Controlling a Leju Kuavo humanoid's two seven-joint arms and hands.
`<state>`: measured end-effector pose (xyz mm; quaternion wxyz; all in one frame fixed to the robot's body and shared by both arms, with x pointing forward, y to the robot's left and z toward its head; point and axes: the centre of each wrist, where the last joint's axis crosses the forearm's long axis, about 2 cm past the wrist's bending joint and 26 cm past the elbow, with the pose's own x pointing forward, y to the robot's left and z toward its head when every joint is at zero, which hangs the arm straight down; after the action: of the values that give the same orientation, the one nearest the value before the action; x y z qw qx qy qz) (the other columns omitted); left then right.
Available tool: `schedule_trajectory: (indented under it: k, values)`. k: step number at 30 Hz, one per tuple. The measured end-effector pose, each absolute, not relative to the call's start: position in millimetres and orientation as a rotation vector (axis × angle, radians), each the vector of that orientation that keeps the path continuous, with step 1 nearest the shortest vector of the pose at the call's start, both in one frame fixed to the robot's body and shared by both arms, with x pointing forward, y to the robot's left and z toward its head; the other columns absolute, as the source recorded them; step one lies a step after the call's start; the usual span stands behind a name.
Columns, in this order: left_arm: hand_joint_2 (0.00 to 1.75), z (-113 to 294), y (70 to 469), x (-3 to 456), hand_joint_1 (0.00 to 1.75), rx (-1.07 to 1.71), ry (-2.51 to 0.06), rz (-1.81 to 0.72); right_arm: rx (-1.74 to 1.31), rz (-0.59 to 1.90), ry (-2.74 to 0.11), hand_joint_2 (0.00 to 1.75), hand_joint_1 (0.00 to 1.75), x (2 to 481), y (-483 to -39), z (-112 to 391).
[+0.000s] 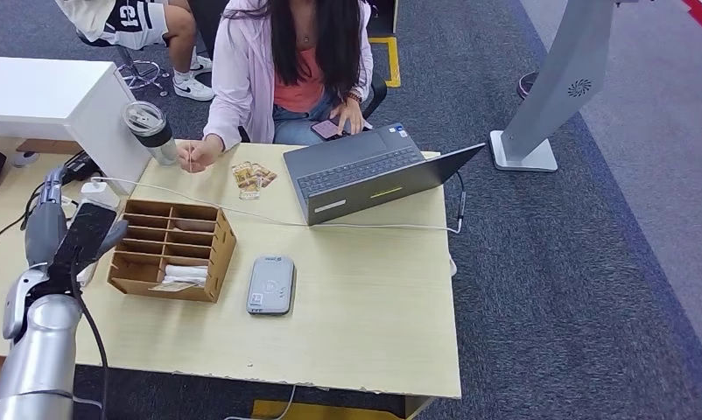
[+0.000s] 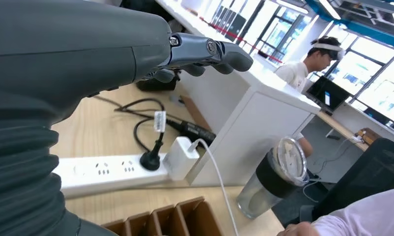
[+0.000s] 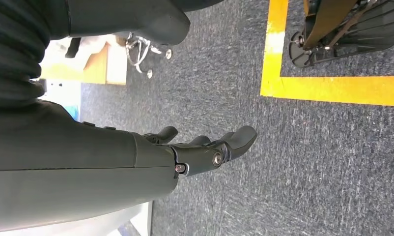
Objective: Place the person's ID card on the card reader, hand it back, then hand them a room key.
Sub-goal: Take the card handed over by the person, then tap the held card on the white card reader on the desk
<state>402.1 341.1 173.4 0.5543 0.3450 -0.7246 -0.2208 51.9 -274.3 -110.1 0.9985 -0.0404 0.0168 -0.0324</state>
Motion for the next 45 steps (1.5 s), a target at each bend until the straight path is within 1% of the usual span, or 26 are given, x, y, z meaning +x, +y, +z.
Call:
schedule_trajectory:
  k: [13,24,28,45]
  values:
    - [1.75,237,334,450,0.00,1.212,-1.712,-0.788,-0.079,0.023,0.064,1.75,0.00,53,-281,-110]
    - [1.75,277,337,474,0.00,1.561,-1.661,-0.999,-0.086,0.102,0.089,1.75,0.00,54,-289,-110]
    - [1.75,281,340,477,1.75,1.591,-1.647,-1.020,-0.087,0.113,0.090,1.75,0.00,54,-290,-110]
    - [1.75,272,344,477,1.75,1.556,-1.624,-1.057,-0.092,0.117,0.091,1.75,0.00,54,-293,-110]
